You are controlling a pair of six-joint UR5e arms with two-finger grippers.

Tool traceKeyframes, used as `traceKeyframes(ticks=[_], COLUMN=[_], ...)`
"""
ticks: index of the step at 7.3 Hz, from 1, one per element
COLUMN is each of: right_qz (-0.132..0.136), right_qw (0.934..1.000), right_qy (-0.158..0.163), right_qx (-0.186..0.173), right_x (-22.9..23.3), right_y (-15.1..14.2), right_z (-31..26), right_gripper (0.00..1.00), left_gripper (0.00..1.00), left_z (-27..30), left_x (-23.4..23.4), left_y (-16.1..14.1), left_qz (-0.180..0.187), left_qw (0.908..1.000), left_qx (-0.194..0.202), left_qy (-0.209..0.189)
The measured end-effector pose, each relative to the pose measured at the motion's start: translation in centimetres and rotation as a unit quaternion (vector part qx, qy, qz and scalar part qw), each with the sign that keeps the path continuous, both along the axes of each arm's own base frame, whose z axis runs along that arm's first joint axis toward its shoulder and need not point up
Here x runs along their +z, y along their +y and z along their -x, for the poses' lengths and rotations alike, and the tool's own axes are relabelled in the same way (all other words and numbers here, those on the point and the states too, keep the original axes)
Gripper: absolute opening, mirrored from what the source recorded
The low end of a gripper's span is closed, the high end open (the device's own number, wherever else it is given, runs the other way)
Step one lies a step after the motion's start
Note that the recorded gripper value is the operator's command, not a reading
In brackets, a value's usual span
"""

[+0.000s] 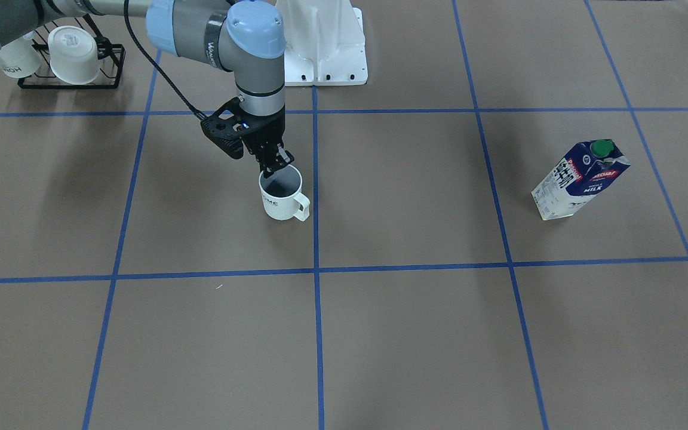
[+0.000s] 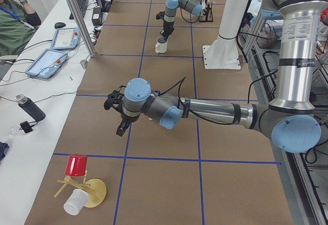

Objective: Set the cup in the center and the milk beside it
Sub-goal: 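Carry the white mug with the right gripper to the grid center, then open the right gripper and withdraw it from the mug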

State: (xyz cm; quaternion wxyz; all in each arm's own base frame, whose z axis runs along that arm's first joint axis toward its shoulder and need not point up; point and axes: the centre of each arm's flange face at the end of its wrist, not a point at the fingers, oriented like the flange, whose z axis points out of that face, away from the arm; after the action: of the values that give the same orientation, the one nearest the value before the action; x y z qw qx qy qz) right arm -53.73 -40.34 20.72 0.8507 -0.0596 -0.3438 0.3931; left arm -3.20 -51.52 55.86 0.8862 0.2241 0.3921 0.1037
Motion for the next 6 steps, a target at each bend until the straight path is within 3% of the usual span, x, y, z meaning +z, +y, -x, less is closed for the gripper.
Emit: traceKeyframes(ticks=[1, 3, 4, 6], right_qz=[-0.011, -0.056, -0.077, -0.111], right_qw=[0.9999, 0.9980, 0.9957, 0.9877], right_qy=[-0.004, -0.019, -0.022, -0.021], right_qx=[0.000, -0.023, -0.046, -0.108], right_x=[-0.7, -4.1, -5.5, -4.4], right_y=[-0.1, -0.5, -1.2, -5.4], right_z=[-0.6, -5.6, -9.5, -17.7], right_gripper=[1.00, 1.00, 1.00, 1.00], left_gripper=[0.99, 0.99, 0.99, 0.99], left_z=[0.0, 0.0, 0.0, -0.6], left_x=[0.0, -0.1, -0.7, -3.1], left_y=[0.0, 0.0, 0.0, 0.2], left_qz=[0.000, 0.004, 0.017, 0.078], left_qw=[1.0000, 1.0000, 0.9996, 0.9920], left_qx=[0.000, -0.004, -0.018, -0.082], left_qy=[0.000, 0.002, 0.012, 0.057])
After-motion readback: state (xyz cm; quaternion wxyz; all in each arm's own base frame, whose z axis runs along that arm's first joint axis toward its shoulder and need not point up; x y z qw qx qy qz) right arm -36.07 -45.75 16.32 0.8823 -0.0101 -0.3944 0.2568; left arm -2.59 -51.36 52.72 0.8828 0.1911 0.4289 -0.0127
